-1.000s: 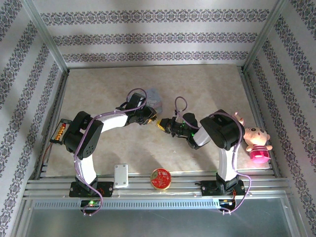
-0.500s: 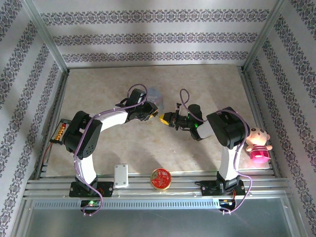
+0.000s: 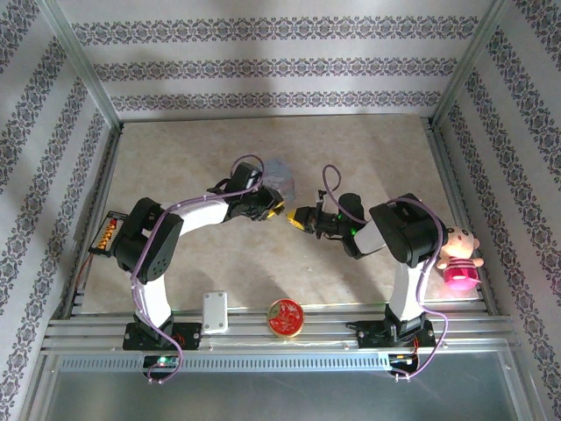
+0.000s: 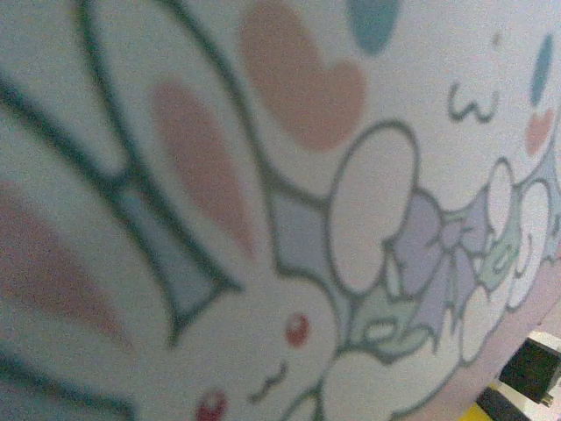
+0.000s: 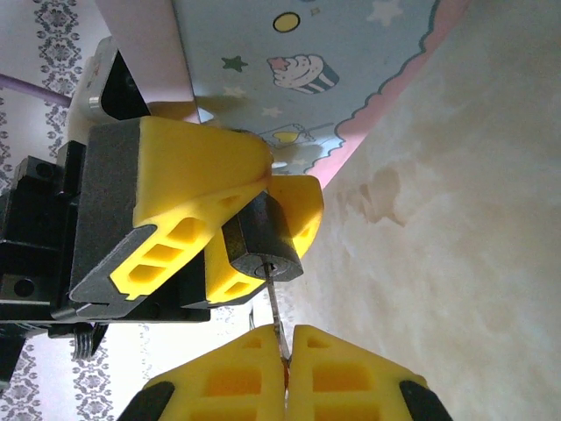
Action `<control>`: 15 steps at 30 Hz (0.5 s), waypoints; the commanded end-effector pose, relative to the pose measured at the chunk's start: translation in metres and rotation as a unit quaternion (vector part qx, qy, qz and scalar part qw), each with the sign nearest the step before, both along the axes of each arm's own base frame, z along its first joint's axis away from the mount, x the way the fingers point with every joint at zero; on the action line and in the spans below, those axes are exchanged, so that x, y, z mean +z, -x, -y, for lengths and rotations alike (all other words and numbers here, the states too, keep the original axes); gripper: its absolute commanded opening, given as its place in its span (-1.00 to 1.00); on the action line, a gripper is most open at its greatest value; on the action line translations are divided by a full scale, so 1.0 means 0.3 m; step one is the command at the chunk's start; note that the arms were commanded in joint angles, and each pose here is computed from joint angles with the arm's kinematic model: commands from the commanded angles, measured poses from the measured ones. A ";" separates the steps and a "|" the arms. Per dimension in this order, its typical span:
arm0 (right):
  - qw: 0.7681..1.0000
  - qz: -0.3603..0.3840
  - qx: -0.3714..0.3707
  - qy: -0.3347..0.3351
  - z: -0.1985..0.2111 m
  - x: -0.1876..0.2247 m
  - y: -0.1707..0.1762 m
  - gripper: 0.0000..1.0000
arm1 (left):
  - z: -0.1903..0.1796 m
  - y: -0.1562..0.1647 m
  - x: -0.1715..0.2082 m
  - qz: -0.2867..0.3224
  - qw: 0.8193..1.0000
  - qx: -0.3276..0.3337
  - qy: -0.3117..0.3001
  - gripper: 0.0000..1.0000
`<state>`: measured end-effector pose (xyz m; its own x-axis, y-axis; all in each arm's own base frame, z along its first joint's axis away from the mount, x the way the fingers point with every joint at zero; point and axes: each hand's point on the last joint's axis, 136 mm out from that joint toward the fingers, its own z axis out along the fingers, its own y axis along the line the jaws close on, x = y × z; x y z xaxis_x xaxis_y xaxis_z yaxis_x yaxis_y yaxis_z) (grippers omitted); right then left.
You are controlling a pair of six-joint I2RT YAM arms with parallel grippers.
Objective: Unlock the padlock with the key
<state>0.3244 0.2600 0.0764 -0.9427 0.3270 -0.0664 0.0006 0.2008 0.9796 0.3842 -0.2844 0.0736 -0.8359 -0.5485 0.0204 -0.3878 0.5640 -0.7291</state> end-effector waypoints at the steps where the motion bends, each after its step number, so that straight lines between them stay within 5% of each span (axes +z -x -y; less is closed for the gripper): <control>1: 0.996 0.081 -0.047 0.006 0.047 0.072 -0.046 -1.00 | 0.028 0.085 0.001 -0.047 0.998 -0.024 0.029 -1.00; 15: 0.995 0.076 -0.067 0.012 0.101 0.030 0.025 -1.00 | -0.002 0.075 -0.017 -0.050 0.998 0.006 0.022 -1.00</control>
<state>0.3097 0.2438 0.0830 -0.9045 0.3870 -0.1793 -0.0942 0.2287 0.9689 0.3721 -0.2982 0.0796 -0.8578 -0.5103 0.0611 -0.3754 0.5409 -0.7526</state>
